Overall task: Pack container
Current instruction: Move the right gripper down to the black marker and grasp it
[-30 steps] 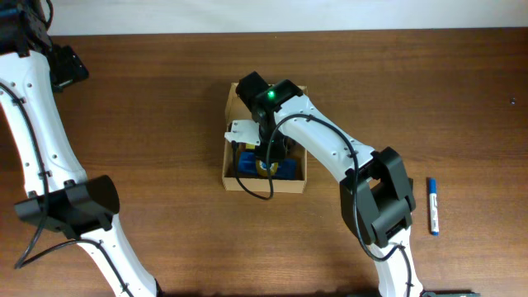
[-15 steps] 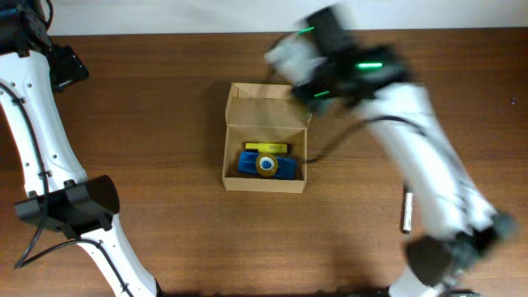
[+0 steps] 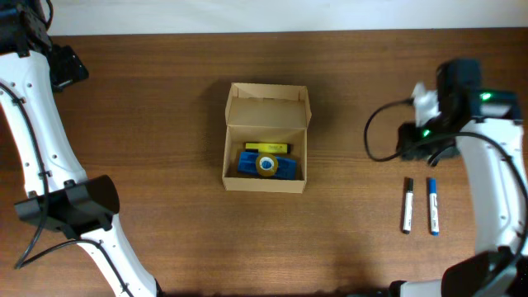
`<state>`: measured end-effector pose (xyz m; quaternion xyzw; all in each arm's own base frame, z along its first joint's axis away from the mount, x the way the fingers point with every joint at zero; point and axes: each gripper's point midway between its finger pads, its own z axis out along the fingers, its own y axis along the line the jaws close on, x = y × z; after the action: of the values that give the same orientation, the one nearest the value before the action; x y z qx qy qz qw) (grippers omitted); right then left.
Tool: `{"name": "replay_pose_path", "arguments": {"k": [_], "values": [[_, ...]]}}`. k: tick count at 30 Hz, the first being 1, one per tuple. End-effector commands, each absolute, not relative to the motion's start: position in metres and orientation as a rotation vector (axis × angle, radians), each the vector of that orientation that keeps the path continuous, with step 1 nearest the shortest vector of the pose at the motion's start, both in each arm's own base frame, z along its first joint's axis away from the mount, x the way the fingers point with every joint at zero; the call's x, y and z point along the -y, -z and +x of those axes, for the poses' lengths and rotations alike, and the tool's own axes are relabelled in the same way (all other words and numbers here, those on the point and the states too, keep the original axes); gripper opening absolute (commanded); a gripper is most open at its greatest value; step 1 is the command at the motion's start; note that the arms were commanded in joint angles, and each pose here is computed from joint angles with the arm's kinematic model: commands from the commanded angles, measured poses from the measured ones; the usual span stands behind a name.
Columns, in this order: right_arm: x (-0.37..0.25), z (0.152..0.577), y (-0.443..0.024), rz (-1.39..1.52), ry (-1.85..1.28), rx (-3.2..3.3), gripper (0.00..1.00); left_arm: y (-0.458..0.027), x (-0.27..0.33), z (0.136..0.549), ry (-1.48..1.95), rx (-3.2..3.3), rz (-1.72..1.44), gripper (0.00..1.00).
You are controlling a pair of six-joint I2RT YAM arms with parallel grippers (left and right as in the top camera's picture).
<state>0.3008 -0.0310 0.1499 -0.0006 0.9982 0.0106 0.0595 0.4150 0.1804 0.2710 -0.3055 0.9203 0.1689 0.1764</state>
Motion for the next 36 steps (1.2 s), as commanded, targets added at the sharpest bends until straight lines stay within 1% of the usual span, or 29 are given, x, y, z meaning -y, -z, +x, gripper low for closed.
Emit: {"name": "replay_pose_path", "arguments": {"k": [1,4,8,15,22,28,36], "values": [[0.028,0.283,-0.115,0.097,-0.08,-3.092,0.54,-0.271,-0.182,0.413,-0.486,-2.612,-0.856,1.0],[0.032,0.273,-0.088,0.133,-0.085,-3.116,0.57,-0.271,-0.182,0.413,-0.486,-2.612,-0.856,1.0],[0.042,0.26,-0.066,0.247,-0.104,-3.134,0.58,-0.271,-0.182,0.413,-0.486,-2.612,-0.856,1.0],[0.054,0.248,-0.054,0.357,-0.131,-3.144,0.59,-0.271,-0.182,0.413,-0.486,-2.612,-0.856,1.0],[0.059,0.25,-0.043,0.375,-0.118,-3.161,0.59,-0.271,-0.182,0.413,-0.486,-2.612,-0.855,1.0],[0.061,0.249,-0.024,0.471,-0.111,-3.201,0.58,-0.271,-0.182,0.413,-0.486,-2.612,-0.856,1.0],[0.064,0.248,-0.006,0.486,-0.095,-3.247,0.58,-0.271,-0.182,0.413,-0.486,-2.612,-0.856,1.0]]}}
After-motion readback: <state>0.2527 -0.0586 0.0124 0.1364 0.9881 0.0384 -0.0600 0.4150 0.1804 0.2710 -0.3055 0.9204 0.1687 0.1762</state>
